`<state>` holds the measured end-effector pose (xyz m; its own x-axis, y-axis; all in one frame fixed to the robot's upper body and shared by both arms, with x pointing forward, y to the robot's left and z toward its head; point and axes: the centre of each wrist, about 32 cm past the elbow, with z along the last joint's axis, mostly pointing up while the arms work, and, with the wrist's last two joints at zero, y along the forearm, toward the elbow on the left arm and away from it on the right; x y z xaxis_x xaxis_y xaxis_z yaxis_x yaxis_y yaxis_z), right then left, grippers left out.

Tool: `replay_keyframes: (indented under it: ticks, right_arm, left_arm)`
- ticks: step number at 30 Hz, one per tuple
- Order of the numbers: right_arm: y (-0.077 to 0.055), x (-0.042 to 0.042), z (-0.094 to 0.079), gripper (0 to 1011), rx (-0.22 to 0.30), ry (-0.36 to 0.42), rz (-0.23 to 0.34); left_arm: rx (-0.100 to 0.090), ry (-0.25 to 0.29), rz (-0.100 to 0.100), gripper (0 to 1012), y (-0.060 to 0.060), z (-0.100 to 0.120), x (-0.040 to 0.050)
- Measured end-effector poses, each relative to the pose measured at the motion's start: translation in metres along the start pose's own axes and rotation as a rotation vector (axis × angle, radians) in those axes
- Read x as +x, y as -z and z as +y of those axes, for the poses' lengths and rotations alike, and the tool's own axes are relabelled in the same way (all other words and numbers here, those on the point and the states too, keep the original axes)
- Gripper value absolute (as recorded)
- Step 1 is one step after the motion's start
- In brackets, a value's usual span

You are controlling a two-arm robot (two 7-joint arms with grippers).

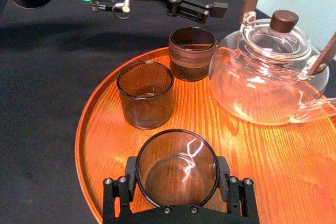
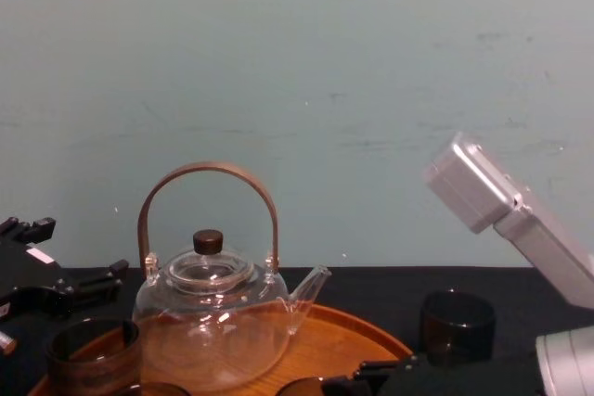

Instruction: Pick up the glass from the table and place it on the tray.

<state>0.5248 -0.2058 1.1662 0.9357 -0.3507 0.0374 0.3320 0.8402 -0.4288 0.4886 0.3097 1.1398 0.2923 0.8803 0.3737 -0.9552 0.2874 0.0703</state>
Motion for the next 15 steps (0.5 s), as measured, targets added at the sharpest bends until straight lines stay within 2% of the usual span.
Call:
replay_keyframes:
  ticks: [15]
  right_arm:
    - [-0.0003,0.0002,-0.0001,925,0.001,0.000,0.002]
  left_arm:
    - [0.000,0.000,0.000,1001,-0.0001,0.0000,0.0000]
